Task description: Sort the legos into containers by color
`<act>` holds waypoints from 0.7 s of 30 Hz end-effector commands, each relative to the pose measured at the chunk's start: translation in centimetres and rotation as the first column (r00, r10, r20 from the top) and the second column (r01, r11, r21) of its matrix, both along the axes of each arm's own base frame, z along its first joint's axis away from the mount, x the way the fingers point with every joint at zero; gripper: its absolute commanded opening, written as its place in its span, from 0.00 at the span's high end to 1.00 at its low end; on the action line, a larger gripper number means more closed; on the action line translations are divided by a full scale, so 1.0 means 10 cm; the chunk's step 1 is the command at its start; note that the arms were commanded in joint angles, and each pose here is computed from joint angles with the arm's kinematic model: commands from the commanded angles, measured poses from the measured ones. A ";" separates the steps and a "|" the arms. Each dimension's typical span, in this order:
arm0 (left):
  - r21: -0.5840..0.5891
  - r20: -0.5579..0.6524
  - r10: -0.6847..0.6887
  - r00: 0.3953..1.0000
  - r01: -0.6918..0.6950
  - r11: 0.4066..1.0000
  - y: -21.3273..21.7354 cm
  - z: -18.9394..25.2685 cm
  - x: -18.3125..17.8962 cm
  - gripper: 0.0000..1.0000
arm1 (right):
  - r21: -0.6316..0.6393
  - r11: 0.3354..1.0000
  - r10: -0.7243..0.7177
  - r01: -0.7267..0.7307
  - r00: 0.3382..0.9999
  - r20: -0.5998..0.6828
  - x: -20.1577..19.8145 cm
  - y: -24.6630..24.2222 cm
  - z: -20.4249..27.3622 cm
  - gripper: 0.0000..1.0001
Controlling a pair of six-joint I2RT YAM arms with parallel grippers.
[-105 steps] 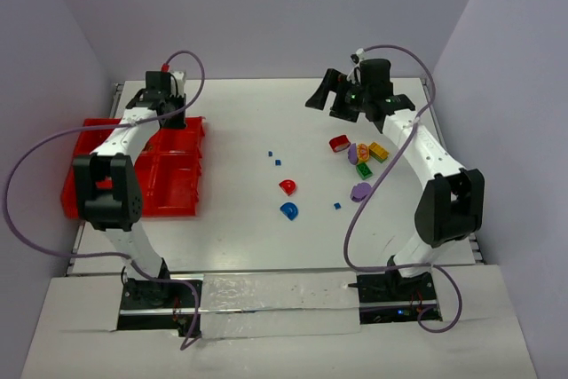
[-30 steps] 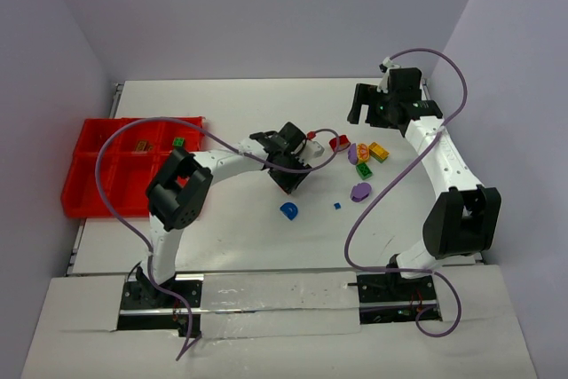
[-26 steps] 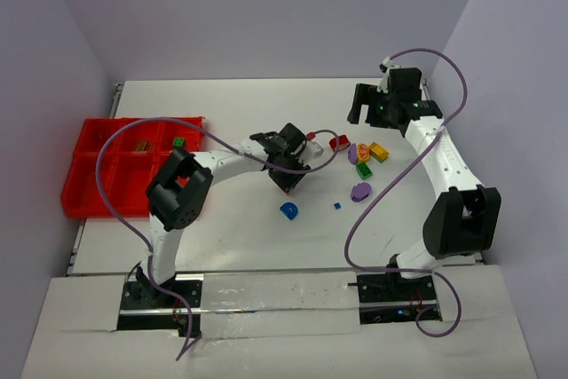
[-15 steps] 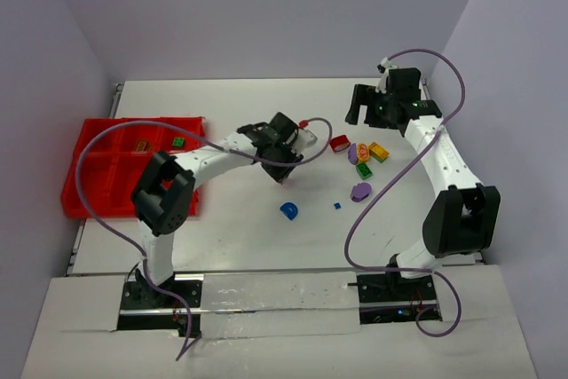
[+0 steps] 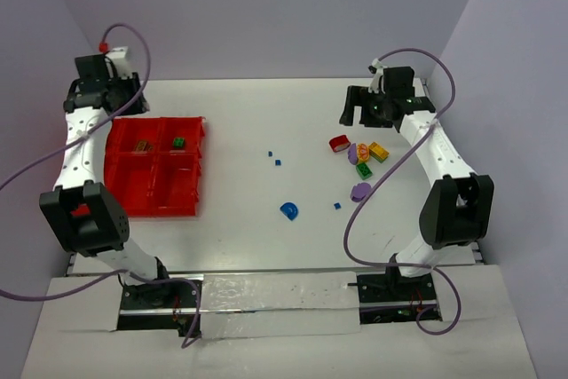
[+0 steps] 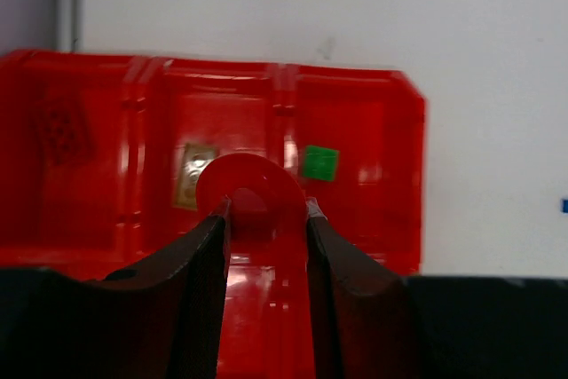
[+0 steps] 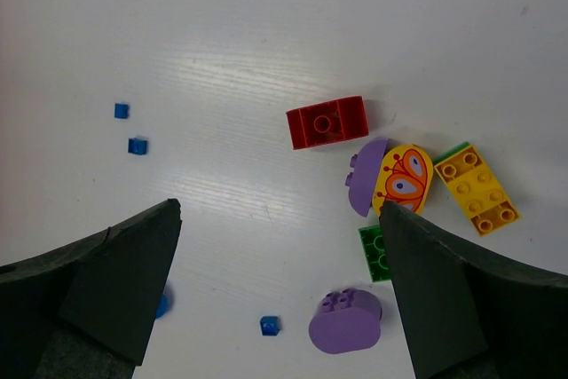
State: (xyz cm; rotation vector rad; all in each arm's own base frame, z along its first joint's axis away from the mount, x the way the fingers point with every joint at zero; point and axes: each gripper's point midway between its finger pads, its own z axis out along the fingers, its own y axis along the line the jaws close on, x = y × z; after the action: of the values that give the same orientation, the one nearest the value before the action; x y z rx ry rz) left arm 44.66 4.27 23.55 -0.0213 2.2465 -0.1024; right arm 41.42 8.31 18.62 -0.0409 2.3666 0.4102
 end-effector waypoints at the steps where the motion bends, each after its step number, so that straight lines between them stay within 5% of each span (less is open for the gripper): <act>1: -0.006 0.001 0.063 0.998 -0.063 0.998 0.52 -0.05 0.14 0.81 | -0.042 0.999 0.035 -0.033 0.998 0.045 0.17 0.11 0.08 0.00; 9: 0.013 -0.043 0.169 0.985 -0.168 0.986 1.25 -0.34 0.31 0.81 | -0.148 0.986 0.075 -0.072 0.997 0.014 0.16 0.25 -0.04 0.00; 21: 0.086 -0.124 0.268 0.955 -0.259 0.962 1.73 -0.80 0.38 0.76 | -0.237 0.965 0.114 -0.116 0.993 -0.022 0.10 0.29 -0.25 0.00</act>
State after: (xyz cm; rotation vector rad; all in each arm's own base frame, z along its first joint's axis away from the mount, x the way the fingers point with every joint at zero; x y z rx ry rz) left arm 47.34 19.50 13.86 -0.3044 2.4076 0.0408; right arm 41.87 11.69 15.98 -0.2463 2.4305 0.2418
